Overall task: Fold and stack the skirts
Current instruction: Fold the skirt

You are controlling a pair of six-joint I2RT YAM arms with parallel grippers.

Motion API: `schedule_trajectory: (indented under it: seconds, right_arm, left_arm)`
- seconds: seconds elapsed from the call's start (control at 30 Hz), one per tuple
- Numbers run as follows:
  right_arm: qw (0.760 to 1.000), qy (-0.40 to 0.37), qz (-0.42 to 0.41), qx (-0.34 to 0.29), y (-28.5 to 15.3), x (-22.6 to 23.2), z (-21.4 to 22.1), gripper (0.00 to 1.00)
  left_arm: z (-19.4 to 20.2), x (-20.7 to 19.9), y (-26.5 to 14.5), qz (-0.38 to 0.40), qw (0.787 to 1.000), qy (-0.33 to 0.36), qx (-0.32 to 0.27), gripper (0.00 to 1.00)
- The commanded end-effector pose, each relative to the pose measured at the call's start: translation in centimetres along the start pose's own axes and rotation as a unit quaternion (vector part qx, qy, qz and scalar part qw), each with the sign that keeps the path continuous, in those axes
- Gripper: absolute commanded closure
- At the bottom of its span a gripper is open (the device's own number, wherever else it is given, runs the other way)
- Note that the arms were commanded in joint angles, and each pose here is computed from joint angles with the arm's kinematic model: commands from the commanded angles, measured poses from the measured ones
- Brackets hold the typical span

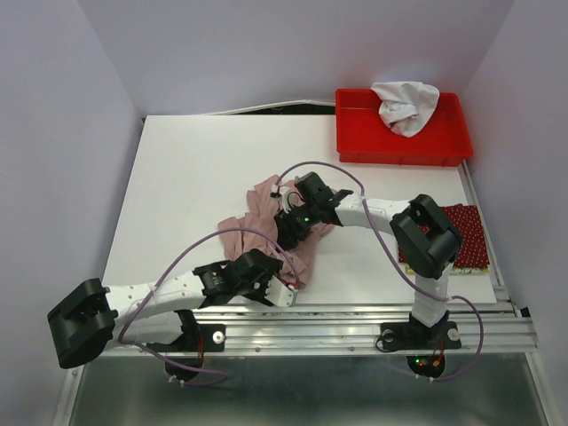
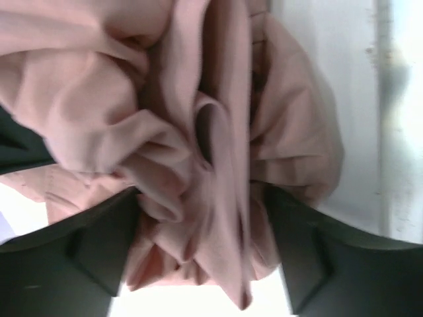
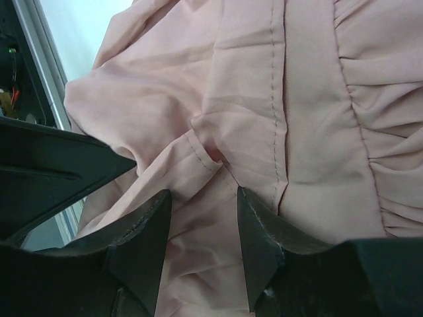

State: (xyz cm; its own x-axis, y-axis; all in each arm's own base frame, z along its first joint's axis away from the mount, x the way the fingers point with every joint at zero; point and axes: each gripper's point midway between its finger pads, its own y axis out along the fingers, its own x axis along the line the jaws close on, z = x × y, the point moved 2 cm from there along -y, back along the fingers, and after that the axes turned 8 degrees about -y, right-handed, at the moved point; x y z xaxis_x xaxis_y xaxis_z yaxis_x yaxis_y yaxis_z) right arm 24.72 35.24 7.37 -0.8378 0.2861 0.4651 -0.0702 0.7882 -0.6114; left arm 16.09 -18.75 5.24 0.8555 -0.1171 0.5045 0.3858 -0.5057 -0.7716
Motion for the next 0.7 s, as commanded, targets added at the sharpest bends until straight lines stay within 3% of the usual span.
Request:
schedule_trajectory:
  seconds: [0.0, 0.03, 0.1, 0.13, 0.23, 0.3, 0.4, 0.53, 0.67]
  right_arm:
    - [0.999, -0.021, -0.025, -0.006, 0.0, 0.7, -0.5, 0.51]
    - [0.999, -0.023, -0.025, -0.008, -0.1, 0.8, -0.8, 0.51]
    - [0.999, -0.047, -0.021, -0.017, -0.4, 0.8, -1.4, 0.51]
    - [0.998, -0.058, -0.014, -0.025, -0.6, 0.7, -2.4, 0.51]
    - [0.995, -0.077, 0.029, -0.061, -2.2, 0.1, -6.0, 0.45]
    - [0.992, -0.06, 0.062, -0.092, -4.1, -1.4, -8.5, 0.37]
    - [0.981, -0.053, 0.118, -0.148, -7.8, -4.5, -13.0, 0.26]
    - [0.958, -0.009, 0.204, -0.202, -14.6, -11.7, -15.6, 0.21]
    - [0.96, 0.003, 0.223, -0.172, -14.5, -15.6, -14.1, 0.22]
  left_arm:
    - [-0.8, 1.8, 0.0, -0.042, 0.999, -0.002, -0.006, 0.27]
    - [-1.5, 2.2, -0.4, -0.041, 0.999, -0.003, -0.019, 0.42]
    - [-1.9, 2.0, -0.9, -0.026, 0.999, -0.005, -0.024, 0.56]
    - [-2.4, 2.1, -1.5, -0.019, 0.999, -0.01, -0.033, 0.73]
    - [-2.7, 2.0, -2.3, -0.002, 0.999, -0.021, -0.03, 0.95]
    - [-3.2, 1.6, -2.7, 0.017, 0.999, -0.025, -0.041, 1.0]
    - [-3.3, 1.0, -3.4, 0.039, 0.998, -0.034, -0.041, 1.0]
    - [-4.0, 0.2, -4.7, 0.074, 0.995, -0.047, -0.055, 1.0]
    - [-4.4, -0.3, -6.2, 0.104, 0.991, -0.054, -0.059, 1.0]
